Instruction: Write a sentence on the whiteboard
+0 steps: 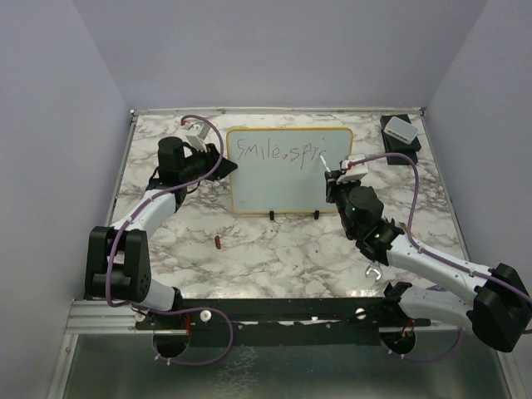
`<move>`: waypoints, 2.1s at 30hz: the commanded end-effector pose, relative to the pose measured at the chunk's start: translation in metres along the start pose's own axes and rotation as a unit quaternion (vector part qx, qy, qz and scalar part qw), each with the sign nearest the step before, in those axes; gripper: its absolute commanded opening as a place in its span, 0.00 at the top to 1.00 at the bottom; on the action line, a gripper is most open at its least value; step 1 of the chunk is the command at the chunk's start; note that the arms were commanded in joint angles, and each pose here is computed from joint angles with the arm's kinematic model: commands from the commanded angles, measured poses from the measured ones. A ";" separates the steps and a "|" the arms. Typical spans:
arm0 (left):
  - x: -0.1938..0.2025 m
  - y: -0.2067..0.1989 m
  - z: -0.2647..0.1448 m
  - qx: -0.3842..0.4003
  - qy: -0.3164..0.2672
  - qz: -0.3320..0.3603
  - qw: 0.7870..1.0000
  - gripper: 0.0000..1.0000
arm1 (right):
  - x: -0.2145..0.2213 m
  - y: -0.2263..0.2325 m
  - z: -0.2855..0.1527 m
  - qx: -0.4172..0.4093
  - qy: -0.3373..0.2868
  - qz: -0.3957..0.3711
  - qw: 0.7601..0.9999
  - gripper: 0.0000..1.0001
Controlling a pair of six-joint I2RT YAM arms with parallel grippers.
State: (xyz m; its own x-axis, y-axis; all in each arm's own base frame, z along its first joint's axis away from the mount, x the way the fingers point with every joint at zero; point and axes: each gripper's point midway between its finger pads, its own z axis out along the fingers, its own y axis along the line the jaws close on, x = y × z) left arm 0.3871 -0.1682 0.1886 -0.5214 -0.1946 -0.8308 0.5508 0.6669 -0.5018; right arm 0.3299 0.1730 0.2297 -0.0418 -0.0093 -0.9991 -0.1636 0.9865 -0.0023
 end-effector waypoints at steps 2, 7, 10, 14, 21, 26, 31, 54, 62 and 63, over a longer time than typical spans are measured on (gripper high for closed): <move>-0.007 -0.006 0.001 0.008 -0.007 0.012 1.000 0.73 | 0.010 0.001 -0.001 -0.006 0.012 -0.001 1.000 0.99; -0.006 -0.006 0.001 0.007 -0.006 0.011 1.000 0.73 | 0.014 0.000 -0.002 -0.004 0.018 0.001 1.000 0.99; -0.007 -0.006 0.000 0.007 -0.007 0.012 1.000 0.73 | 0.018 0.000 -0.003 -0.004 0.023 0.004 1.000 0.99; -0.007 -0.006 0.000 0.007 -0.007 0.012 1.000 0.73 | 0.023 -0.004 -0.006 0.003 0.029 0.009 1.000 0.99; -0.007 -0.006 0.000 0.007 -0.008 0.013 1.000 0.73 | 0.021 -0.018 -0.009 0.042 0.025 0.017 0.999 0.99; -0.007 -0.006 0.001 0.008 -0.007 0.013 1.000 0.73 | 0.013 -0.023 -0.010 0.052 0.013 0.018 0.998 0.99; -0.006 -0.006 0.001 0.008 -0.006 0.012 1.000 0.73 | 0.003 -0.021 -0.007 0.048 0.001 0.012 0.999 0.99; -0.007 -0.007 0.000 0.009 -0.007 0.013 1.000 0.73 | -0.007 0.002 0.002 -0.006 -0.013 0.000 1.000 0.99; -0.008 -0.007 0.000 0.009 -0.008 0.013 1.000 0.73 | 0.002 0.005 0.002 -0.016 0.001 -0.003 1.000 0.99; -0.007 -0.007 0.001 0.009 -0.007 0.012 1.000 0.73 | 0.004 0.005 0.001 -0.016 0.003 -0.002 1.000 0.99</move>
State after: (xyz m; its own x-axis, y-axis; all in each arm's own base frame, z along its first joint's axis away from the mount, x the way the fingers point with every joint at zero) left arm 0.3861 -0.1684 0.1872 -0.5281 -0.1935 -0.8269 0.5473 0.6670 -0.5056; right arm 0.3283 0.1738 0.2230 -0.0495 -0.0170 -0.9986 -0.1749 0.9846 -0.0081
